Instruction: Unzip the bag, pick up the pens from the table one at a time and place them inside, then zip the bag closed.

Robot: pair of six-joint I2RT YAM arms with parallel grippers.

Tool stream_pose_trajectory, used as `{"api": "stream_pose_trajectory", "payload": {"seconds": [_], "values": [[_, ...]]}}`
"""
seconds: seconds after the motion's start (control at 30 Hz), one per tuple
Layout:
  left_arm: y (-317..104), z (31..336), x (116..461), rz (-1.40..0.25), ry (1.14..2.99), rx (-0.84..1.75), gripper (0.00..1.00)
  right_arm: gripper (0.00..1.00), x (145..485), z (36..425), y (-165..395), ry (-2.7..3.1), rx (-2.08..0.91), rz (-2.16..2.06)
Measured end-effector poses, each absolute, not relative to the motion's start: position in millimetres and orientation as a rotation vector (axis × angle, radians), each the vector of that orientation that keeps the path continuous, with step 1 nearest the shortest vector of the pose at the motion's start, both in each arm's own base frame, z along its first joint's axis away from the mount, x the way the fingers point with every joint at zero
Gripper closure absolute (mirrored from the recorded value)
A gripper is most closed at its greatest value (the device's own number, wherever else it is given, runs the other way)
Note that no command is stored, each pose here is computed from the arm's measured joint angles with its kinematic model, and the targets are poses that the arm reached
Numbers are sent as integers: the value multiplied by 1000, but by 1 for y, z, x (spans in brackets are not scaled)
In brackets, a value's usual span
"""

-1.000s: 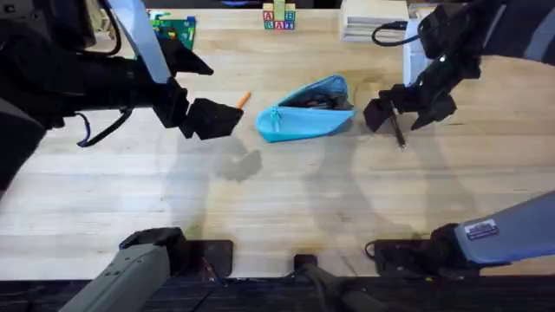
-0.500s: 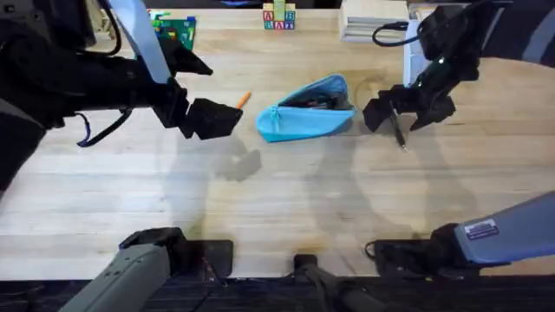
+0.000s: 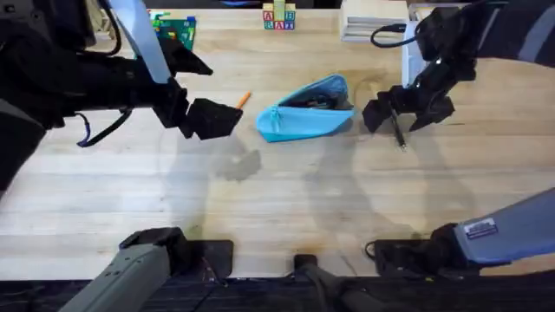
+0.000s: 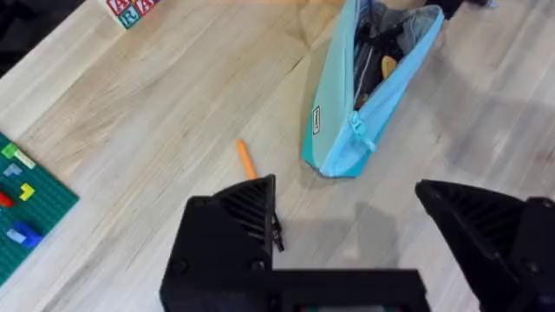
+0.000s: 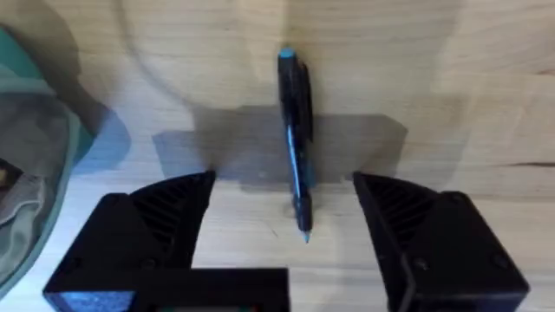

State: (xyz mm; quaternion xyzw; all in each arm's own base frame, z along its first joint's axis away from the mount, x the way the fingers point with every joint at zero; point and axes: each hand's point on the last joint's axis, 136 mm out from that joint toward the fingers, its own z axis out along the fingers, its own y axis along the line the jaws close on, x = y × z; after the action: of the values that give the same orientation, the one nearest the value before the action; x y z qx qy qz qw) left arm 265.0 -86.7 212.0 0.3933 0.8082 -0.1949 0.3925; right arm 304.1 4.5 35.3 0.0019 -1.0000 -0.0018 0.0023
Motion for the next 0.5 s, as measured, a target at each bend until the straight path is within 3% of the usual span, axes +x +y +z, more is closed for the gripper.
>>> {"api": "stream_pose_trajectory", "payload": {"seconds": [0.13, 0.27, 0.3, 0.37, 0.5], "values": [[-87, 212, 265, -495, 2052, 998, 5, 28, 304, 35, 4, -3136, 2, -4], [-87, 212, 265, -495, 2052, 998, 4, 190, 304, 35, 3, -3137, -2, 7], [-87, 212, 265, -495, 2053, 998, 5, 301, 305, 35, 2, -3138, -3, 7], [-87, 212, 265, -495, 2052, 998, 5, 368, 305, 35, 2, -3138, -3, 8], [-87, 212, 265, -495, 2052, 998, 5, 883, 306, 35, 3, -3145, -9, 0]]}}
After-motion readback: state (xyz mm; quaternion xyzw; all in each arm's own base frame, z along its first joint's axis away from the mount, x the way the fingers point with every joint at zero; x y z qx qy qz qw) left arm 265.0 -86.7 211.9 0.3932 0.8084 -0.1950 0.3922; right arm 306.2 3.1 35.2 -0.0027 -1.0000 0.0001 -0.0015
